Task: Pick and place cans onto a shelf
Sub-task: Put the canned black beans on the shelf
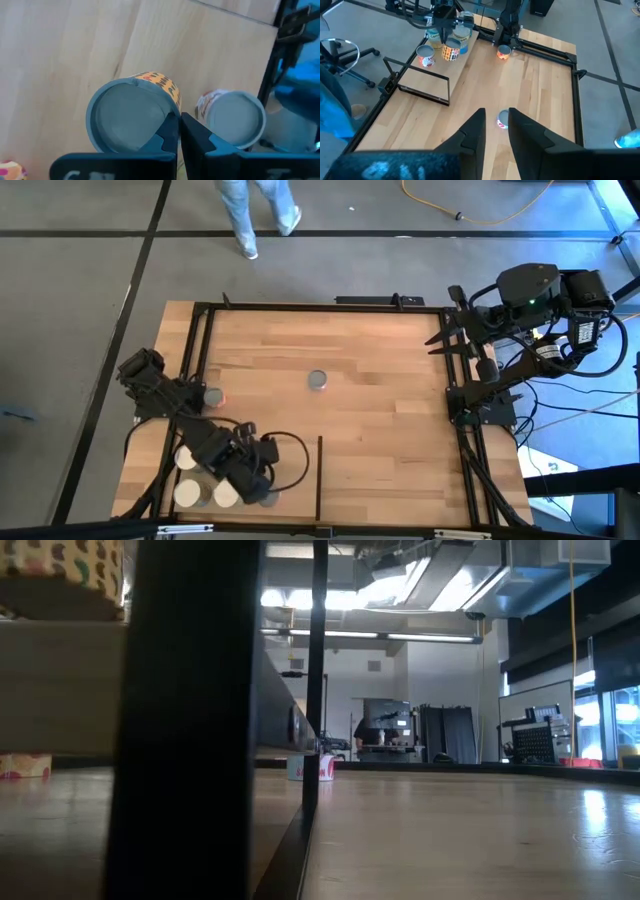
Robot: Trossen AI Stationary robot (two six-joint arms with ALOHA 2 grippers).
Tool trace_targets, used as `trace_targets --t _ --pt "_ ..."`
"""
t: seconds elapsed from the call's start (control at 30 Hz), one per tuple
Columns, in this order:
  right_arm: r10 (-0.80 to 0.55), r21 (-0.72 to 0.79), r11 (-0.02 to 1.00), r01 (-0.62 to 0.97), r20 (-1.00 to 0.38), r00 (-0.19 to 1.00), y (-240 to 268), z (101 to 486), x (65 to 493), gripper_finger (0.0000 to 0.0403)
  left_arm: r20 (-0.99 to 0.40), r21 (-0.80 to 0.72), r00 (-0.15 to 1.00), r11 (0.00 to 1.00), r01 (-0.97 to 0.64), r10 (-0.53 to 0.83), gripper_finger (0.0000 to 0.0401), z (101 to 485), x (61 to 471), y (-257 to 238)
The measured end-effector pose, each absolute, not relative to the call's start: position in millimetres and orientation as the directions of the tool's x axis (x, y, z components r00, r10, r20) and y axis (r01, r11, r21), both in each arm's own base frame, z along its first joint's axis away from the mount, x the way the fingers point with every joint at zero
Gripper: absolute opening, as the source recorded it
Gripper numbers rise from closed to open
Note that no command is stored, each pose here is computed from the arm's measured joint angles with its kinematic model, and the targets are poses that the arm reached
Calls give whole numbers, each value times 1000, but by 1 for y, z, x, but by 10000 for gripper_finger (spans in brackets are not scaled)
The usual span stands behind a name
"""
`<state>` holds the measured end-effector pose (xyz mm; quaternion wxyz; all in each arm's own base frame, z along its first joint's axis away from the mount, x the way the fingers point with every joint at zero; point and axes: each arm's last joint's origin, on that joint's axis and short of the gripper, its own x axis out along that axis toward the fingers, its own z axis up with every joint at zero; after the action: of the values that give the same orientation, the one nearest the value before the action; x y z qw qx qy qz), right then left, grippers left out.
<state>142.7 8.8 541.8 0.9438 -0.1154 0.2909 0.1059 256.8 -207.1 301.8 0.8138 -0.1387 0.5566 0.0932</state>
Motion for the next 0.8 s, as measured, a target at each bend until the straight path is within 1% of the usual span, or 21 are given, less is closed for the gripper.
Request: trace_targets --t 0.1,0.4,0.8 --pt "132 -134 958 -252 -574 808 9 542 143 84 -929 -99 369 938 -333 33 0 295 257 -214" --pt "132 -121 962 -243 -574 808 9 542 143 84 -945 -8 312 943 -332 102 0 270 265 -224" --pt "132 -121 962 -243 -574 808 9 542 143 84 -958 -1 271 942 -337 96 0 256 273 -226"
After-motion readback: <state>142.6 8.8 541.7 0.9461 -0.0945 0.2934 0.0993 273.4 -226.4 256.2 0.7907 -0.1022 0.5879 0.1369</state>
